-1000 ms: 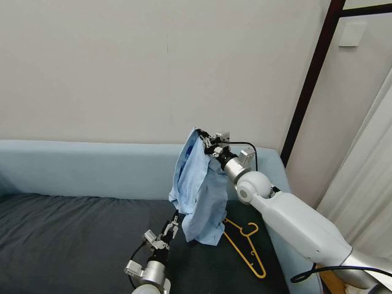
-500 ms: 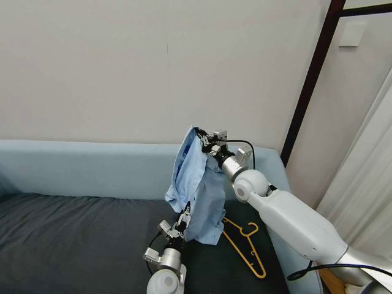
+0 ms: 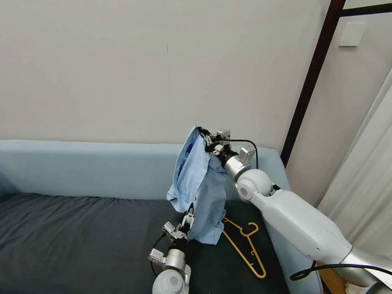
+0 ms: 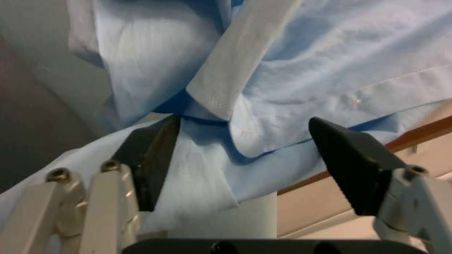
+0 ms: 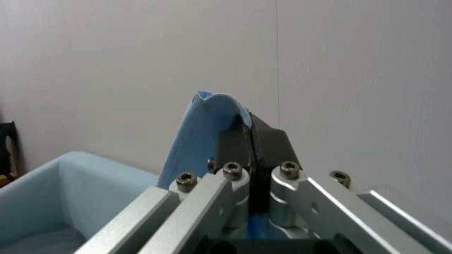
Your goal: Pick up the clothes from the sofa and hang them on the clothes hanger.
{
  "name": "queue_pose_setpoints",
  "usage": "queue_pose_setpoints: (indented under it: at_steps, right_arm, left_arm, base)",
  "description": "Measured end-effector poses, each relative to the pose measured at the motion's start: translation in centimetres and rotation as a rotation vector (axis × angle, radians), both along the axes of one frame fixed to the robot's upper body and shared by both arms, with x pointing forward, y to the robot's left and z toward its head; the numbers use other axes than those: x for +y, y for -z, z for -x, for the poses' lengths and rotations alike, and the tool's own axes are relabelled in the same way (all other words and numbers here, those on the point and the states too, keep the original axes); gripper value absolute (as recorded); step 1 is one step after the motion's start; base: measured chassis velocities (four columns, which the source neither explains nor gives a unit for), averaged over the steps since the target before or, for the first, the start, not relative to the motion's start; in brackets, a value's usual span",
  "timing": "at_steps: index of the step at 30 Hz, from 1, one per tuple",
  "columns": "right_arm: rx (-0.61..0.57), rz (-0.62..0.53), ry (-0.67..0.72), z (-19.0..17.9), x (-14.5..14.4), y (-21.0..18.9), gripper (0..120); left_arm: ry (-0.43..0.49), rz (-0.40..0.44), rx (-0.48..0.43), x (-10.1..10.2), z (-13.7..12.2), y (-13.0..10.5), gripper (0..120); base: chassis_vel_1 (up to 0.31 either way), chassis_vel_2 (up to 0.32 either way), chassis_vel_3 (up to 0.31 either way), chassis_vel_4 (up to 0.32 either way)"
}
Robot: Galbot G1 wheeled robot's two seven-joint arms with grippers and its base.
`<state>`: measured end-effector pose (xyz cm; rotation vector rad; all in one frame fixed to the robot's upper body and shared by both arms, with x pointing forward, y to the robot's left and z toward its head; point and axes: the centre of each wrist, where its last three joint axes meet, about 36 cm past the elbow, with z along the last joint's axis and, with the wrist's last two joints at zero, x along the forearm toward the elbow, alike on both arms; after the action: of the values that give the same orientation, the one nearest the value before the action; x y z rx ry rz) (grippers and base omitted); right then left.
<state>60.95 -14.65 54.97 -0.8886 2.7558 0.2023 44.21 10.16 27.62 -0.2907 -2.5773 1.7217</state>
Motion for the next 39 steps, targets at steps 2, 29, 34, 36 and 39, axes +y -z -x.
queue_pose_setpoints:
  at_steps: [2, 29, 34, 36, 39]
  right_arm:
    - [0.001, -0.003, 0.001, 0.0, 0.0, -0.1, 0]
    - [0.032, -0.011, 0.045, 0.7, -2.3, 1.5, 0]
    - [0.062, -0.041, 0.049, 2.4, -3.5, 4.2, 0]
    - [0.074, -0.050, 0.048, 3.1, -3.6, 5.1, 0]
    - [0.109, -0.065, 0.046, 5.0, -4.0, 8.0, 0]
  left_arm:
    - [0.000, 0.011, 0.002, -0.4, 0.0, 0.0, 61]
    - [-0.060, -0.041, -0.110, 4.2, 0.0, -1.1, 0]
    - [-0.031, -0.296, -0.342, 11.1, -3.6, -6.1, 0]
    - [-0.013, -0.346, -0.393, 12.5, -4.6, -7.9, 0]
    - [0.065, -0.490, -0.522, 16.4, -7.0, -12.7, 0]
  base:
    - [0.000, 0.000, 0.000, 0.000]
    - [0.000, 0.000, 0.000, 0.000]
    - [0.000, 0.000, 0.000, 0.000]
    - [0.000, 0.000, 0.000, 0.000]
    - [0.000, 0.000, 0.000, 0.000]
